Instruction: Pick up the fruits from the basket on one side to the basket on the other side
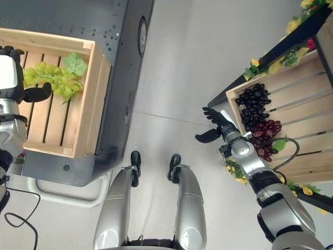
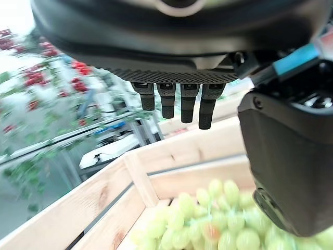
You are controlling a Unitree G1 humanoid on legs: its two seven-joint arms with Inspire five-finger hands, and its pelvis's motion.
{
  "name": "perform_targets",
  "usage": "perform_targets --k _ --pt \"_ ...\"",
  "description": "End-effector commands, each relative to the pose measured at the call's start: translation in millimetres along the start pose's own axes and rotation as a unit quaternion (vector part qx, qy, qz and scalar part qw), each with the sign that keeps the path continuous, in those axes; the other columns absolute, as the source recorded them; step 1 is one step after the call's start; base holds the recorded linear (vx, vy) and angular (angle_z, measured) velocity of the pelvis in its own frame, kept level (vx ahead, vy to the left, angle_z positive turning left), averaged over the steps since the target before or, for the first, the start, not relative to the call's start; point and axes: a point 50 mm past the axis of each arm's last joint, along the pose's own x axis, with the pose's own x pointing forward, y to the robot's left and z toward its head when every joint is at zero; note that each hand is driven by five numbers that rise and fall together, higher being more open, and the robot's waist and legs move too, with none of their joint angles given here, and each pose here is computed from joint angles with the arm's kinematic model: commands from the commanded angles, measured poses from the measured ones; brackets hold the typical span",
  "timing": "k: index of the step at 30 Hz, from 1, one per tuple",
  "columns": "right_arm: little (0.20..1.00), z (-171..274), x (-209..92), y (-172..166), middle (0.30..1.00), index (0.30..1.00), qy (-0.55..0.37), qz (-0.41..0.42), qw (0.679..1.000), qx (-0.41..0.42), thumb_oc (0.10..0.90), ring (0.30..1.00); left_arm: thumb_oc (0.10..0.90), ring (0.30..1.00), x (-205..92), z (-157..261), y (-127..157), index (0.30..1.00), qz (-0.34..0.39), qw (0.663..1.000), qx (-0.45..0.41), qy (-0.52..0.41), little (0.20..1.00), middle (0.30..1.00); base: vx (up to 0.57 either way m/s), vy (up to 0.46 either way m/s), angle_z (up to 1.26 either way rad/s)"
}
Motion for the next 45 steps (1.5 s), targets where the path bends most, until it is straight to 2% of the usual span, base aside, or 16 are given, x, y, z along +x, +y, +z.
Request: perform_targets --k 1,4,16,23,26,37,45 --pt "0.900 35.5 -3.5 -39.3 0.900 0.900 -0.088 -0.026 0.995 -0.024 0.800 0.900 0.800 0.900 30.4 -40.4 48.5 0.900 0.086 0.991 0.071 0.074 0.900 0.900 -0.03 0.061 0.02" --pt "0.900 35.8 -3.1 -41.0 0.900 0.900 -0.088 -0.019 0.995 -0.029 0.800 0.900 0.800 0.900 36.6 -40.1 56.2 0.900 0.087 0.988 0.103 0.072 0.900 0.900 -0.01 0.055 0.01" --pt "0.900 45.1 0.7 -49.6 0.900 0.900 -0.088 -0.014 0.995 -0.045 0.800 0.900 0.800 0.900 56.2 -16.7 77.0 0.900 0.074 0.969 0.235 -0.031 0.900 0.900 -0.01 0.048 0.03" --pt "0.900 39.9 -0.8 -46.6 0.900 0.900 -0.080 -0.003 0.996 -0.043 0.800 0.900 0.800 0.900 59.4 -16.0 74.5 0.900 0.010 0.947 0.316 -0.058 0.900 0.900 0.00 0.038 0.05" --pt "0.900 38.4 -0.9 -45.1 0.900 0.900 -0.080 0.004 0.996 -0.039 0.800 0.900 0.800 0.900 59.9 -21.6 73.3 0.900 -0.020 0.947 0.318 -0.038 0.900 0.900 0.00 0.000 0.00" --pt "0.900 40.8 0.4 -39.8 0.900 0.900 -0.083 0.025 0.996 -0.033 0.800 0.900 0.800 0.900 61.6 -15.9 71.8 0.900 -0.030 0.945 0.320 -0.062 0.900 0.900 0.00 0.007 0.00" --pt "0.900 39.1 -1.6 -39.3 0.900 0.900 -0.084 0.025 0.996 -0.032 0.800 0.900 0.800 0.900 56.9 -4.9 65.7 0.900 0.000 0.954 0.269 -0.135 0.900 0.900 0.00 0.004 0.00"
